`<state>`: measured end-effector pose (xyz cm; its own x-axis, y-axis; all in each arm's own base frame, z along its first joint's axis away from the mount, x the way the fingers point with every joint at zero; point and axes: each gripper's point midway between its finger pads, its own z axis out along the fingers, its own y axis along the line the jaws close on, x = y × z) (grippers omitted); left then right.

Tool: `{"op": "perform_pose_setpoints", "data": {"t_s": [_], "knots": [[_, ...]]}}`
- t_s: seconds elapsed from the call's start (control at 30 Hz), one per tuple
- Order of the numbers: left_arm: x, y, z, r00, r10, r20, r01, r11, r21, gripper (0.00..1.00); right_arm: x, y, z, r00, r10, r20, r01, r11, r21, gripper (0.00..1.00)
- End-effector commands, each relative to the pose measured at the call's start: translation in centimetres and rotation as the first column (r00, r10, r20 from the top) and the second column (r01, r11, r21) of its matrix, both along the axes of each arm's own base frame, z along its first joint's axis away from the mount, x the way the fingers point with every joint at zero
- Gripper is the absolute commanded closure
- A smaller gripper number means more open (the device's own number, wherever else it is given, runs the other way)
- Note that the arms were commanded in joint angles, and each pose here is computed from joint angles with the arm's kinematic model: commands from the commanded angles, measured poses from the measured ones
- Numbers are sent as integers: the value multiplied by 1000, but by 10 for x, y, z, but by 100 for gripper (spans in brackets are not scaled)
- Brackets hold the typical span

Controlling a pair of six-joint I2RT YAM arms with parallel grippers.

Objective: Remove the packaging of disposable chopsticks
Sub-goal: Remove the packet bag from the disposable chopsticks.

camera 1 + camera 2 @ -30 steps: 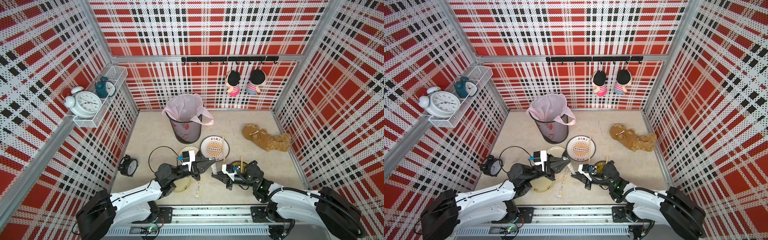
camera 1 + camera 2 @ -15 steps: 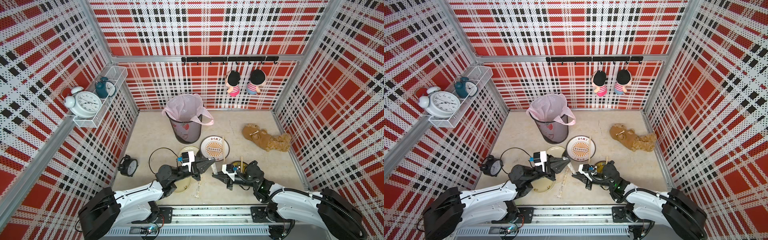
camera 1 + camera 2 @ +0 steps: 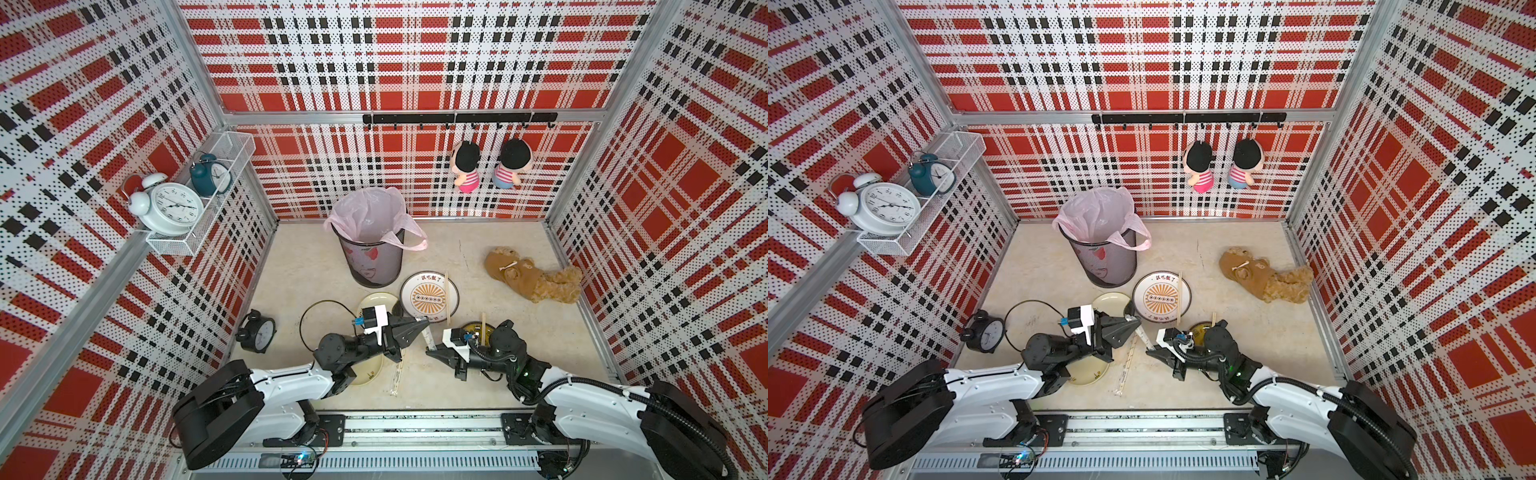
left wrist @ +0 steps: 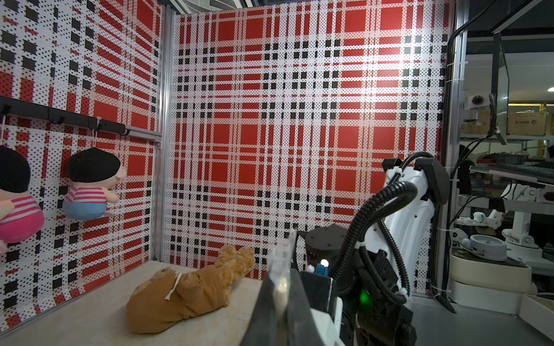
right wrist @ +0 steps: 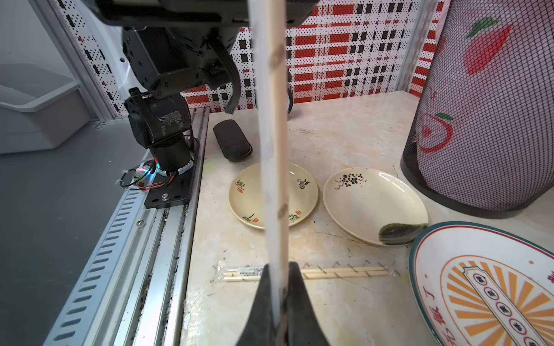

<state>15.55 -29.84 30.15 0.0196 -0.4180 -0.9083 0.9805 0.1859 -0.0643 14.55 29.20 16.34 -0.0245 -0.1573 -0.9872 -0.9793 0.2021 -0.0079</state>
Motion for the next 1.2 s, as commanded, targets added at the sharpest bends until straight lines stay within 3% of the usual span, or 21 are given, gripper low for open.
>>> {"op": "perform_pose_setpoints", "data": {"t_s": [0.0, 0.53, 1.17], "knots": [[4, -9, -66, 989, -24, -143, 49, 984, 173, 100, -2, 6, 99, 973, 4, 231, -63, 967, 246, 100], [7, -17, -91, 972, -55, -227, 97, 979, 177, 99, 1, 5, 110, 970, -17, 243, -48, 965, 257, 100], [3, -12, -93, 973, -33, -230, 75, 982, 176, 93, -2, 6, 120, 967, -2, 253, -73, 954, 290, 100]]}}
